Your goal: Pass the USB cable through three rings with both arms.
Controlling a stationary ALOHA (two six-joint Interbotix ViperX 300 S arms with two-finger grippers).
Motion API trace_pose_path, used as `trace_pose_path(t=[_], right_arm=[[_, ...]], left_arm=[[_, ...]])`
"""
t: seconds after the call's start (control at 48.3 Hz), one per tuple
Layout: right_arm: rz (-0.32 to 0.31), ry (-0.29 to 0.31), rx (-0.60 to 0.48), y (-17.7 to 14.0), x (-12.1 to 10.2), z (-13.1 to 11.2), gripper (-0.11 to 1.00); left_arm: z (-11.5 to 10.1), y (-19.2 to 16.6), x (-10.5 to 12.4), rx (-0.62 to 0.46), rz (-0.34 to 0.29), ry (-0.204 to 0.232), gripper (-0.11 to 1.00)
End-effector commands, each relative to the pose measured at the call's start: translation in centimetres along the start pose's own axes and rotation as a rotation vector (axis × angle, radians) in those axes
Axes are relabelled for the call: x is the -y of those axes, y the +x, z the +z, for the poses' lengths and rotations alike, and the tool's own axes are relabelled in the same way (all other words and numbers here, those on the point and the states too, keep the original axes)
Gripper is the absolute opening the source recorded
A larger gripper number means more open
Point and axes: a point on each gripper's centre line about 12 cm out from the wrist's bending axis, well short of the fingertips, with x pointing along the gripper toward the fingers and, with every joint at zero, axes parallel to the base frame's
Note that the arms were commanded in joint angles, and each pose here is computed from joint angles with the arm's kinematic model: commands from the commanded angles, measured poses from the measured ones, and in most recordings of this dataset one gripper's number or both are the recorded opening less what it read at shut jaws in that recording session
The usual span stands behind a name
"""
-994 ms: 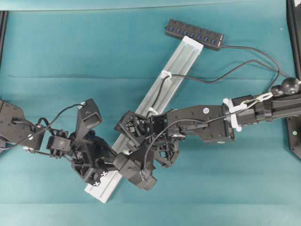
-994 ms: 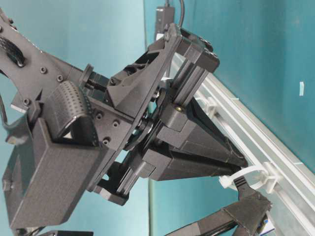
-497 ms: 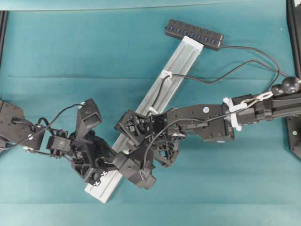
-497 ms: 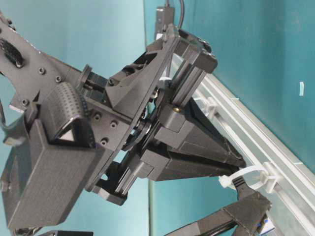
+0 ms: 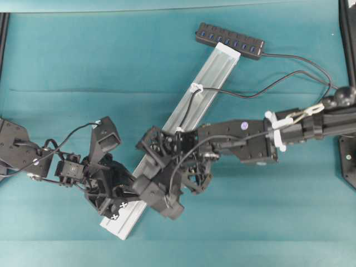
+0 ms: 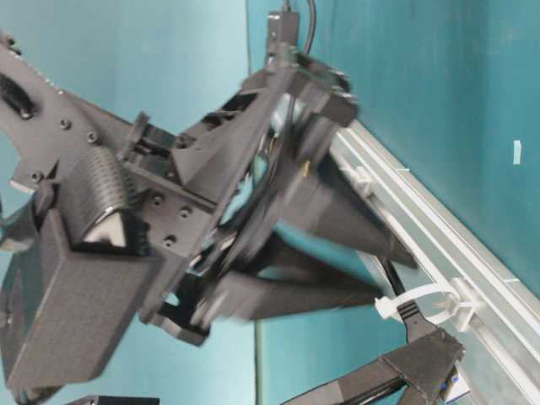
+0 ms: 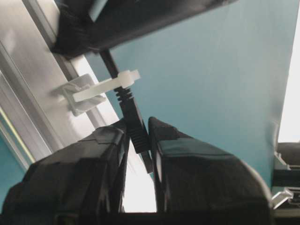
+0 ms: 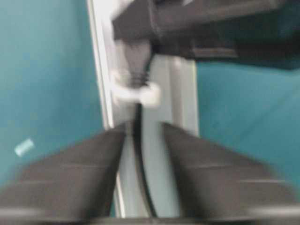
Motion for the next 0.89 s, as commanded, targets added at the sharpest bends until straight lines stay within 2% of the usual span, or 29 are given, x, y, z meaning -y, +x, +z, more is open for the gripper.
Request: trace_pose_path(t=[0.0, 0.041, 0.083, 0.228, 0.476, 0.621, 0.724, 0.869], right_arm=[[-0.016, 0.036, 0.015, -0.7, 0.4, 0.4, 0.82], [-0.026, 0.054, 0.019, -1.0, 0.7, 0.4, 0.89], [-0.032, 0.075, 0.024, -1.2, 0.8, 0.5, 0.91], [-0.065, 0.143, 0.039, -1.7, 1.8, 0.0, 0.85], [-0.104, 0.221, 0.057, -2.1, 3.0, -0.8, 0.85], [-0.130, 0.277, 0.069, -2.6, 3.8, -1.4, 0.85], [-0.134, 0.315, 0.065, -2.9, 3.9, -2.1, 0.85], [-0.129, 0.340, 0.056, -3.3, 3.4, -2.8, 0.86]], left_arm=[[0.6, -0.3, 0.9, 0.021, -0.033, 0.007, 0.14], [0.6, -0.4, 0.9, 0.024, -0.034, 0.002, 0.14], [0.6, -0.6, 0.9, 0.023, -0.035, 0.005, 0.14], [0.3, -1.1, 0.9, 0.020, -0.036, -0.002, 0.14], [-0.1, -1.4, 1.3, 0.005, -0.046, -0.004, 0.13], [-1.1, -1.5, 1.6, -0.038, -0.031, -0.044, 0.13], [-1.8, -1.7, 2.1, -0.068, -0.031, -0.042, 0.13], [-1.8, -2.1, 2.8, -0.072, -0.043, -0.040, 0.11]])
